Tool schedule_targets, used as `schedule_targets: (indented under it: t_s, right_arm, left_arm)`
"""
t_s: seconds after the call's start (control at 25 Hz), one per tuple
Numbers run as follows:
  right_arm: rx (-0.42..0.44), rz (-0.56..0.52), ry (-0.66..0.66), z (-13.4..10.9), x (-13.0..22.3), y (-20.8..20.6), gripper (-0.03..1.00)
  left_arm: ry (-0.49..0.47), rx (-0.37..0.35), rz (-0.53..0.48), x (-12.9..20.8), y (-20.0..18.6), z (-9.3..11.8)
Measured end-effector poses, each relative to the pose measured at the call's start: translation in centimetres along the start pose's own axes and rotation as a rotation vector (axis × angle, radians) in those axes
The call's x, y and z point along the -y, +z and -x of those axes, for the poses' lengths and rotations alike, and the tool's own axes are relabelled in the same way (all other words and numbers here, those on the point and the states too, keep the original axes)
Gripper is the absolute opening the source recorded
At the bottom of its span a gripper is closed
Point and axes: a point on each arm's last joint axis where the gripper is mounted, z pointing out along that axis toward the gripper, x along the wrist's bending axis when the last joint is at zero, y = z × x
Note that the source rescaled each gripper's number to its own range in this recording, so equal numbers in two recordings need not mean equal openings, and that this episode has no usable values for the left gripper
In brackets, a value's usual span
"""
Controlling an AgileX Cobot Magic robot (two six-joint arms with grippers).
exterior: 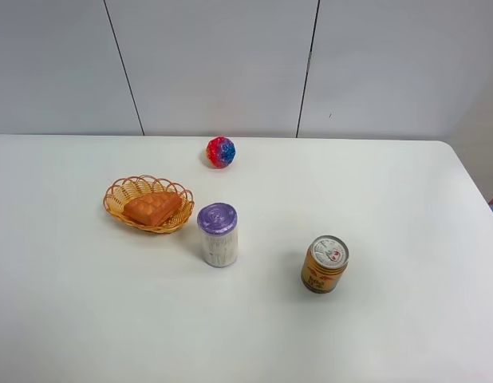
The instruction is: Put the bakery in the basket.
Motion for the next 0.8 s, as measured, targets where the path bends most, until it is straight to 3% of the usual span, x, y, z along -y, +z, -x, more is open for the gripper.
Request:
schedule_targets:
  t_s: [0.24, 0.44, 0.52, 0.8]
  right_arm:
    - [-0.006, 0.077, -0.017, -0.8, 6.9, -1.2, 0.59]
    - [-0.040, 0.039, -0.037, -1.2, 10.5, 0.6, 0.59]
    - [-0.046, -0.001, -0.039, -1.3, 11.3, 1.2, 0.59]
    - [-0.006, 0.005, -0.005, -1.0, 11.6, 1.1, 0.59]
  left_arm:
    - [0.000, 0.000, 0.000, 0.0, 0.0, 0.0]
    - [0.000, 0.000, 0.000, 0.0, 0.0, 0.0]
    - [0.000, 0.000, 0.000, 0.0, 0.0, 0.0]
    - [0.000, 0.000, 0.000, 0.0, 0.0, 0.0]
